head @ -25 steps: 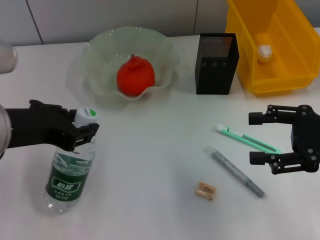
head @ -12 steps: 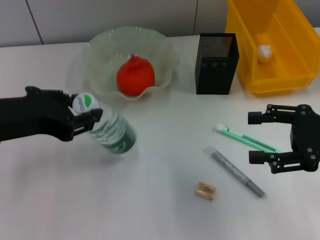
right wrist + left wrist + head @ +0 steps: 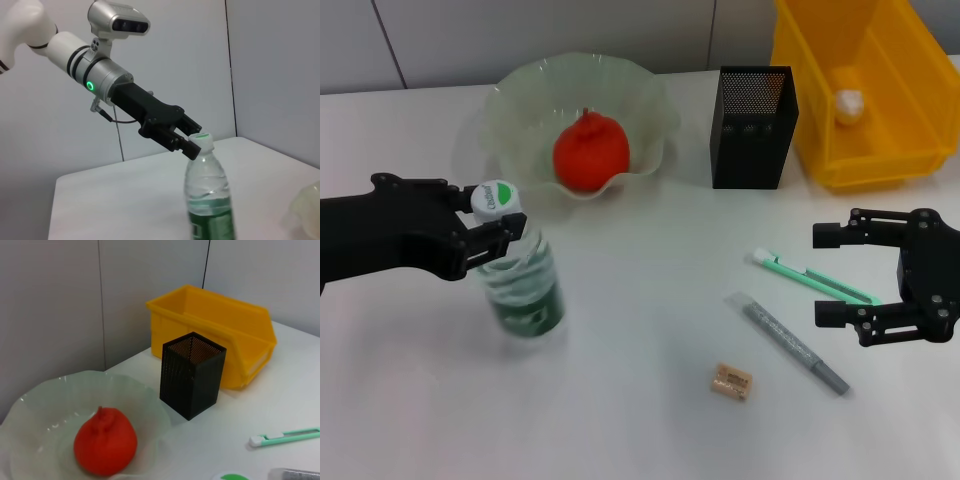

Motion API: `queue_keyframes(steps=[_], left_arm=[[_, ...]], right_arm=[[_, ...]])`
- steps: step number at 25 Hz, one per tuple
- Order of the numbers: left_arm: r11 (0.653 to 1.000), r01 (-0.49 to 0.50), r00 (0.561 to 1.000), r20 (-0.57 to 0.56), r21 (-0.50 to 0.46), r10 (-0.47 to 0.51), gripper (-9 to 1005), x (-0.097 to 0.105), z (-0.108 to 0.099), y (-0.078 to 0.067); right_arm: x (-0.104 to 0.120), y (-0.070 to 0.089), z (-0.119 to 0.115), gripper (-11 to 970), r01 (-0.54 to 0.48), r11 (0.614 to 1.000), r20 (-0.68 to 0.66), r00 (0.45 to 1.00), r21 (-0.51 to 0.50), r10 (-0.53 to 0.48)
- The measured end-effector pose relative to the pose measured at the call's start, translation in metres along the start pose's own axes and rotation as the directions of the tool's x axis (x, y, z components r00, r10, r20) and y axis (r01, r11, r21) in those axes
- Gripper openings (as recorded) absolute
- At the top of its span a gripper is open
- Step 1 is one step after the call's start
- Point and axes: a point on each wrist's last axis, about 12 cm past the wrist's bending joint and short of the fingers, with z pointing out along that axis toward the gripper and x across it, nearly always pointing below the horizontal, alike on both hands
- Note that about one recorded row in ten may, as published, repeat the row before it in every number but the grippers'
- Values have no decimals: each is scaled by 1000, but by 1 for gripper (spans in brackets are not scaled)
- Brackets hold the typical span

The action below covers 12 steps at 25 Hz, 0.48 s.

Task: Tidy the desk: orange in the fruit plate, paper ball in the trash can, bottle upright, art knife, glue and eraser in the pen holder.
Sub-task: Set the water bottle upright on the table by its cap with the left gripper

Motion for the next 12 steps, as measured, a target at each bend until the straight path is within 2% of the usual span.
queue_keyframes(steps=[3, 12], left_arm=[[1000, 0, 1000, 0, 0, 0, 450, 0, 0, 0], [999, 18, 997, 71, 35, -20, 455, 20, 8, 12]], right_arm=[[0, 0, 0, 818, -1, 1000, 1, 1000, 0, 1], [1, -1, 2, 818, -5, 1000, 6, 1000, -4, 5]])
